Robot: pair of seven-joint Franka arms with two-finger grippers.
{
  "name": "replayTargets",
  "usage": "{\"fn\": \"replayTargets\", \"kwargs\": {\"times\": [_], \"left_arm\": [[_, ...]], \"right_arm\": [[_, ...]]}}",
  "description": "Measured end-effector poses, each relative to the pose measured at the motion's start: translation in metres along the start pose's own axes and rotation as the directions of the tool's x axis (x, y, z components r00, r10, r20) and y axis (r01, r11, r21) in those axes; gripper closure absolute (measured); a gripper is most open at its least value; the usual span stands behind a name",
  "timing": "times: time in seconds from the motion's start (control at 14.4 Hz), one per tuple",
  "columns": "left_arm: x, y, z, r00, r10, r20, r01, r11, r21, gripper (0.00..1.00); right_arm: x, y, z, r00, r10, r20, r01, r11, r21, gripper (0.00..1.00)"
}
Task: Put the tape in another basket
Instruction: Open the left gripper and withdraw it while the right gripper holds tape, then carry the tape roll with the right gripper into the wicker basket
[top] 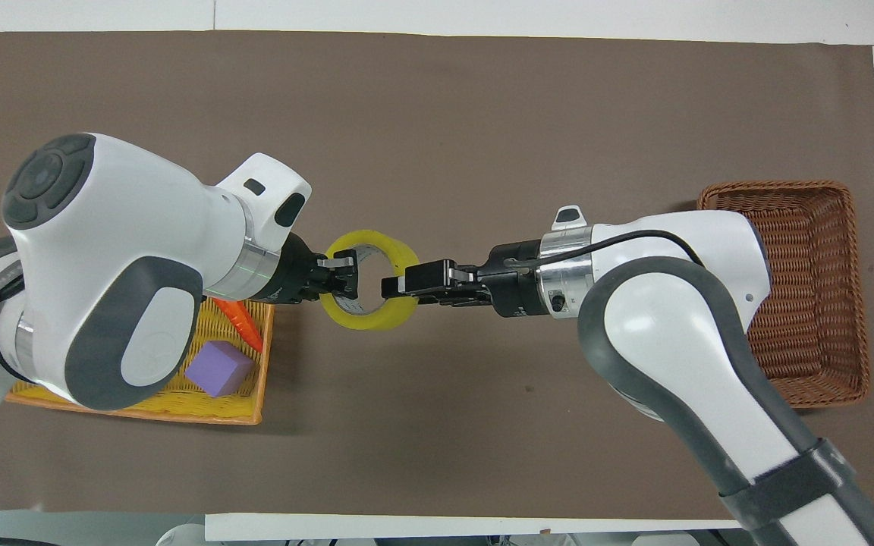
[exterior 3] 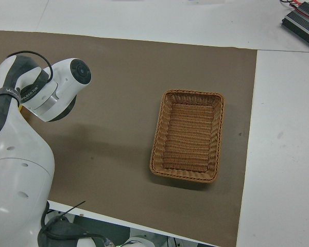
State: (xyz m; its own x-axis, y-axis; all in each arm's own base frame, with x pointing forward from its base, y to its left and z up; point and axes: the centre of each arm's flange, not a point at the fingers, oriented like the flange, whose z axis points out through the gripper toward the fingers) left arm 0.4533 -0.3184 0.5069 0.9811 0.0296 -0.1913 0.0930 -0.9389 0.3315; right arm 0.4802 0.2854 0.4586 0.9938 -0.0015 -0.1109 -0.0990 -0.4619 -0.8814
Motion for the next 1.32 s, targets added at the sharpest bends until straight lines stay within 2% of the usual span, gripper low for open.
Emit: {"fn": "replayTargets", "kwargs": {"times": [0.28,0.42,0.56,0.7,0.84,0.91,1.11,1.32], "left_arm": [[0.0,0.001,0.0,1.0,-0.021,-0.001,0.021,1.0,0.0,0.77],[0.0,0.003,-0.006,0.999,-0.047,-0.009,0.047,0.999,-0.007,0.74],[0.0,0.006,-0.015,0.998,-0.059,-0.02,0.058,0.998,-0.017,0.56],[0.001,0.005,-0.034,0.998,-0.066,-0.015,0.066,0.998,-0.016,0.33],[0.006,-0.007,-0.063,0.997,-0.069,-0.038,0.07,0.997,0.023,0.1],[0.012,-0.018,-0.074,0.995,-0.074,-0.069,0.078,0.995,0.059,0.04],[0.044,-0.083,-0.099,0.988,-0.111,-0.109,0.124,0.986,0.116,0.03],[0.074,-0.186,-0.125,0.988,-0.09,-0.122,0.114,0.971,0.209,0.03]], "right_arm": [[0.0,0.0,-0.001,1.0,0.0,-0.001,0.0,1.0,0.0,0.46],[0.001,0.0,-0.002,1.0,0.001,-0.004,-0.001,1.0,0.001,0.46],[0.001,0.001,-0.001,1.0,0.002,-0.003,-0.002,1.0,0.0,0.46],[0.0,0.001,-0.001,1.0,0.003,-0.002,-0.003,1.0,0.0,0.46],[0.0,0.002,-0.001,1.0,0.002,-0.002,-0.002,1.0,-0.002,0.46],[0.001,0.003,-0.003,1.0,-0.004,-0.003,0.004,1.0,-0.005,0.46],[0.015,0.022,-0.034,1.0,-0.02,0.012,0.021,0.999,-0.049,0.46],[0.039,0.07,-0.118,1.0,-0.031,0.004,0.031,0.996,-0.083,0.46]]}}
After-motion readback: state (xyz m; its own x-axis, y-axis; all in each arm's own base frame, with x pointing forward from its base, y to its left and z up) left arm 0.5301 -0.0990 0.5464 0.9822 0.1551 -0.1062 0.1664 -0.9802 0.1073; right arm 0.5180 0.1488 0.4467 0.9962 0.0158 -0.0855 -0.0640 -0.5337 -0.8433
